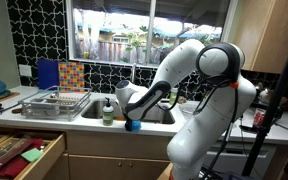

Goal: Move the blue bowl to the left and open the faucet then place the blue bowl under the running faucet and set it back down on the counter

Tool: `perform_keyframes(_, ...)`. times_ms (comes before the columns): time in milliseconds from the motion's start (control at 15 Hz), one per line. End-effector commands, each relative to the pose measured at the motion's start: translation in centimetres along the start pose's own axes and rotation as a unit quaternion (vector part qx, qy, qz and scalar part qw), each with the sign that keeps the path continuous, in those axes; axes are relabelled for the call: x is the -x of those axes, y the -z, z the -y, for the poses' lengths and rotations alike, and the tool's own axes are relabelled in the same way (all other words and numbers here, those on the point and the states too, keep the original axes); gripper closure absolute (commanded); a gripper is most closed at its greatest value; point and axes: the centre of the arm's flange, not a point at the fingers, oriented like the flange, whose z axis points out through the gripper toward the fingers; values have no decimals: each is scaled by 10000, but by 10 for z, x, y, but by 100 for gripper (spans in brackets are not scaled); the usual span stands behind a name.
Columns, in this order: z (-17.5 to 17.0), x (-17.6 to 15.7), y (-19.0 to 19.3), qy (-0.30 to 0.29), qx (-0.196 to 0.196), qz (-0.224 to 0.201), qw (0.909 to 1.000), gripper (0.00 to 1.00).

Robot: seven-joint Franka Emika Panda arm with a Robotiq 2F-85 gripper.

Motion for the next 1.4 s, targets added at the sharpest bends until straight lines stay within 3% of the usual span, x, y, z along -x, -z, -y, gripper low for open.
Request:
perform_keyframes(0, 2, -1, 0, -26, 59, 14, 10000, 0)
perform_keyframes(333, 3, -2, -1, -44, 85, 33, 9999, 0)
perform_keyframes(533, 14, -1, 3, -289, 685, 127, 9972, 0)
perform_keyframes(733, 29, -3, 5, -533, 950, 23, 9941, 0)
perform_keyframes(1333, 46, -3, -20, -817, 1211, 370, 9886, 0)
